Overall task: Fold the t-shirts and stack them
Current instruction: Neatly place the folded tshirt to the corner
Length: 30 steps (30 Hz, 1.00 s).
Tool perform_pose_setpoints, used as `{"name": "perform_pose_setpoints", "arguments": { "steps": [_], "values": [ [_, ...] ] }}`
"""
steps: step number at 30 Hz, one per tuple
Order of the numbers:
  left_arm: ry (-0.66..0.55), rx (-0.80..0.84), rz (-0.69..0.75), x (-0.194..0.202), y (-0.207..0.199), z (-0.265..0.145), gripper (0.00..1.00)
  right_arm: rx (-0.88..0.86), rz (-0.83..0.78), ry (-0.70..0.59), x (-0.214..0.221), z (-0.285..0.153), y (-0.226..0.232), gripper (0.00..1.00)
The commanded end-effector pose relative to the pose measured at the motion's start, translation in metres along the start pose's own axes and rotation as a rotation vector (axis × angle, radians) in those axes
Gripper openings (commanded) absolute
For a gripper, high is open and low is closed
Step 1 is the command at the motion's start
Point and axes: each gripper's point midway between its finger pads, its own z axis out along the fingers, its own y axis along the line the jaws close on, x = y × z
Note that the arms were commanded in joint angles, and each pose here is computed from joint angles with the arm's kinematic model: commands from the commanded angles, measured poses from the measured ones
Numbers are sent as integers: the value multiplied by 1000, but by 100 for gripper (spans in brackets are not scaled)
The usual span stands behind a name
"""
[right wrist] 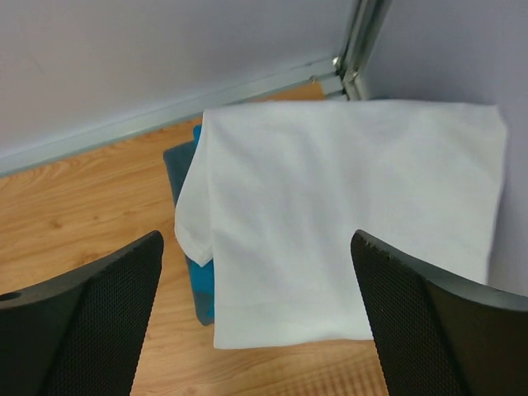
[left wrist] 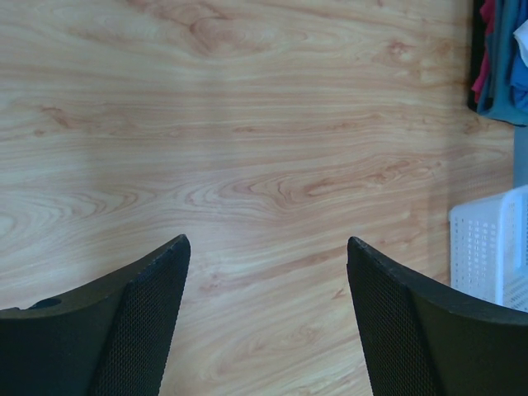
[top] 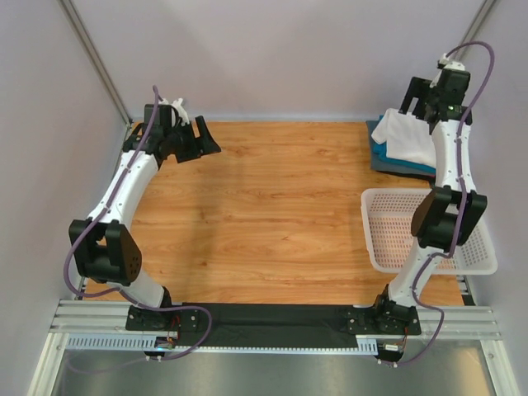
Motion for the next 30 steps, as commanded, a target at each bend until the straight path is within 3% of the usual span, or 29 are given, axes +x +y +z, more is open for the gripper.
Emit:
{"name": "perform_pose_setpoints", "arguments": {
  "steps": [1,8,16,22,24,30],
  "values": [
    [-43,-13,43,-7,-3,-20,83,-75,32,126,56,44,18,95],
    [-20,-28,34,0,3,-16,83,-34,-31,214,102,82,23,92],
    [-3,-43,44,-1,10,-10,83,13,-53,240,114,91,15,89],
    [-26,-33,52,-7,7,-20,83,1,-33,140,54,45,21,90],
    [-53,-33,65,-15,5,-29,84,1,-24,46,14,12,22,99],
    [-202,-25,102,-51,-7,-84,87,38,29,-210,-69,-101,14,100]
  ]
}}
